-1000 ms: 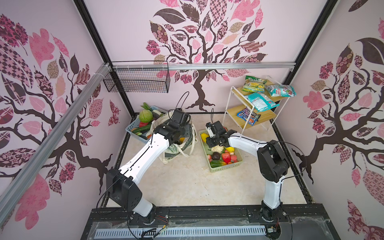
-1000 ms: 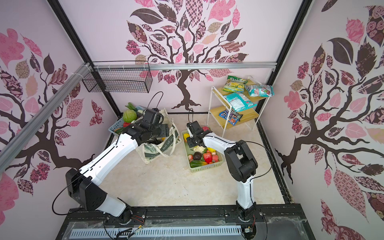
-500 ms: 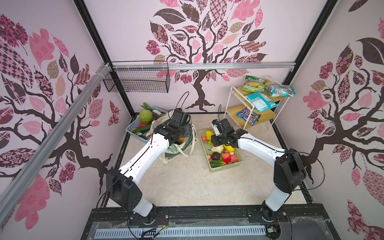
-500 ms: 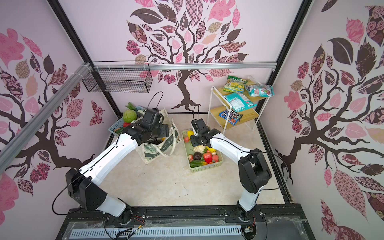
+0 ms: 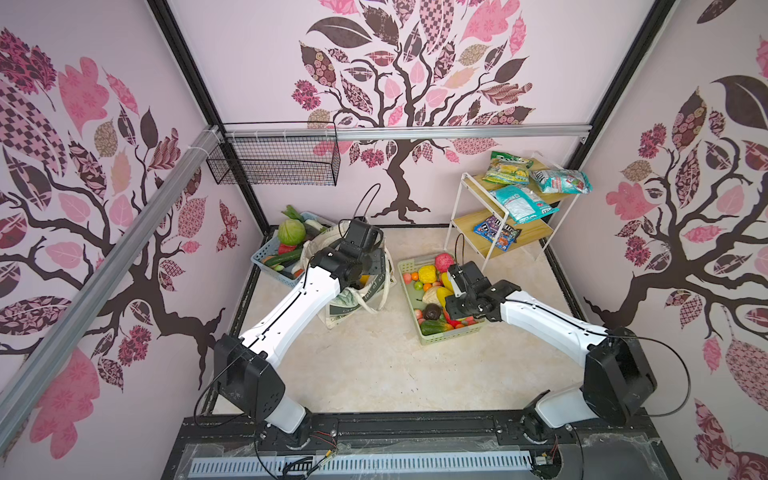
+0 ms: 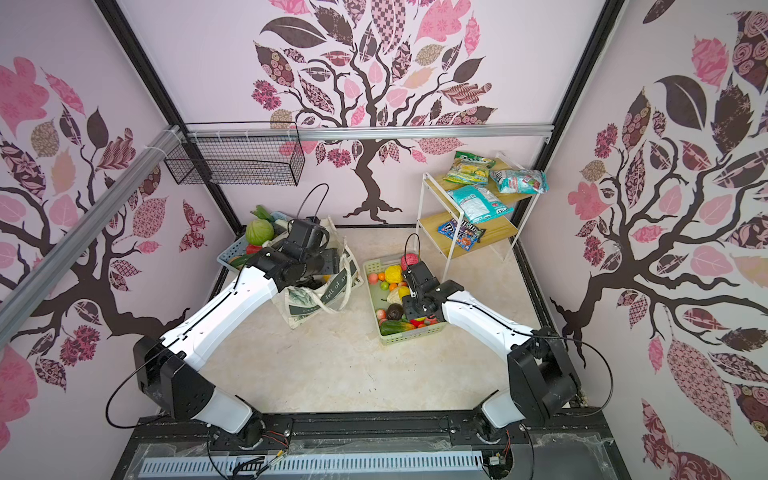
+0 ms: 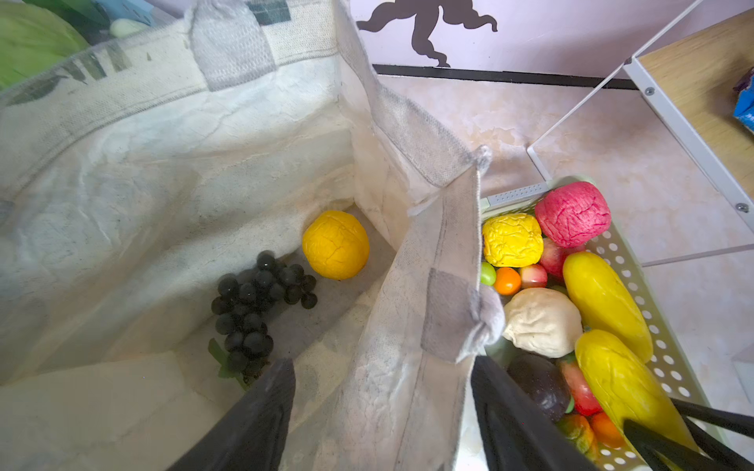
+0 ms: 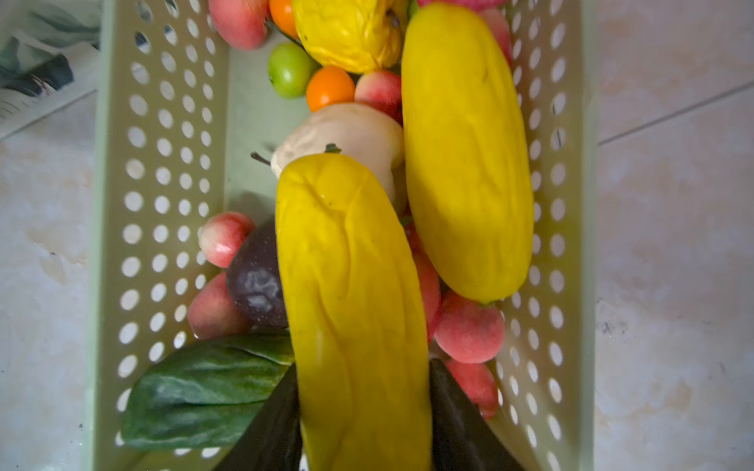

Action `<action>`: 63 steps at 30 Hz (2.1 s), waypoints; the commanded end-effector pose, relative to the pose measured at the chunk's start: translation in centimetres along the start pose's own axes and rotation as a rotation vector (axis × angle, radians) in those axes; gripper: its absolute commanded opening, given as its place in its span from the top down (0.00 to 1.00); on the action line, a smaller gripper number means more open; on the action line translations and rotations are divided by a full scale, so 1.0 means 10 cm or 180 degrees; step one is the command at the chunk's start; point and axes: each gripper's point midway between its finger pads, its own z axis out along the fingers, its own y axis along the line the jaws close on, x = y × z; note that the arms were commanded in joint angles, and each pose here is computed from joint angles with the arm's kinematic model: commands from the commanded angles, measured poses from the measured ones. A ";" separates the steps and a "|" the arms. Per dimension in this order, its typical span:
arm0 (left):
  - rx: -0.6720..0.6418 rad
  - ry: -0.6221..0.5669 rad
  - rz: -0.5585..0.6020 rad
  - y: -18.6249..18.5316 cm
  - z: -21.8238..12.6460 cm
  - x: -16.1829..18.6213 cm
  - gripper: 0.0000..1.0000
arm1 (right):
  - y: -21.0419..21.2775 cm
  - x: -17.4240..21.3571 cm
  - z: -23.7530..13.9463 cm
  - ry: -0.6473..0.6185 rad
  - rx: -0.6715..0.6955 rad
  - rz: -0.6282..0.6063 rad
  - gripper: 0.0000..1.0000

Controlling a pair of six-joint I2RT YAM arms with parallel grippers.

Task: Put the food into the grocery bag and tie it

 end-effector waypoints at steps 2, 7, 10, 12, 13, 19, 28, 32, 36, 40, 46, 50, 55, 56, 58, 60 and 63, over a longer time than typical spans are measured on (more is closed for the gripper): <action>-0.0008 -0.0320 0.0212 -0.22 -0.18 -0.25 0.27 | -0.08 0.06 -0.09 -0.0043 0.0071 0.0140 0.49; 0.0268 -0.0356 0.0483 -0.72 -0.23 -0.21 0.28 | -0.09 0.12 -0.02 0.0022 0.0097 0.0161 0.40; 0.0376 -0.0295 0.0610 -0.94 -0.16 -0.12 0.29 | -0.08 0.07 -0.08 -0.0038 0.0045 0.0202 0.33; 0.0478 -0.0213 0.0618 -1.05 -0.08 -0.03 0.31 | -0.09 0.03 -0.15 -0.0105 -0.0008 0.0266 0.31; 0.0538 -0.0166 0.0594 -1.10 -0.04 0.00 0.32 | -0.10 0.00 -0.19 -0.0146 -0.0065 0.0321 0.29; 0.0671 0.0109 0.0589 -1.30 0.30 0.21 0.39 | -0.18 -0.23 -0.48 -0.0516 -0.0298 0.0568 0.26; 0.0516 0.0427 0.0629 -1.40 0.84 0.49 0.44 | -0.20 -0.41 -0.64 -0.0759 -0.0303 0.0635 0.24; 0.0451 0.0530 0.0654 -1.42 1.08 0.58 0.52 | -0.21 -0.43 -0.66 -0.0812 -0.0301 0.0678 0.24; 0.0429 0.0556 0.0694 -1.46 1.28 0.60 0.60 | -0.21 -0.45 -0.68 -0.0853 -0.0313 0.0704 0.24; 0.0329 0.0663 0.0695 -1.41 1.47 0.66 0.64 | -0.22 -0.43 -0.66 -0.0844 -0.0298 0.0702 0.24; 0.0244 0.0833 0.0661 -1.28 1.70 0.81 0.65 | -0.21 -0.40 -0.62 -0.0814 -0.0314 0.0699 0.25; 0.0241 0.0910 0.0667 -1.24 1.78 0.91 0.65 | -0.20 -0.40 -0.61 -0.0810 -0.0344 0.0699 0.24; 0.0298 0.1010 0.0657 -1.27 1.87 1.04 0.64 | -0.20 -0.38 -0.61 -0.0798 -0.0352 0.0704 0.24; 0.0307 0.1015 0.0652 -1.27 1.89 1.04 0.64 | -0.19 -0.38 -0.61 -0.0801 -0.0357 0.0704 0.24; 0.0310 0.1056 0.0674 -1.29 1.92 1.09 0.64 | -0.19 -0.37 -0.62 -0.0802 -0.0363 0.0703 0.24; 0.0283 0.1078 0.0701 -1.28 1.95 1.13 0.64 | -0.20 -0.37 -0.62 -0.0801 -0.0362 0.0706 0.24; 0.0225 0.1126 0.0739 -1.25 2.00 1.18 0.64 | -0.18 -0.37 -0.62 -0.0797 -0.0393 0.0699 0.25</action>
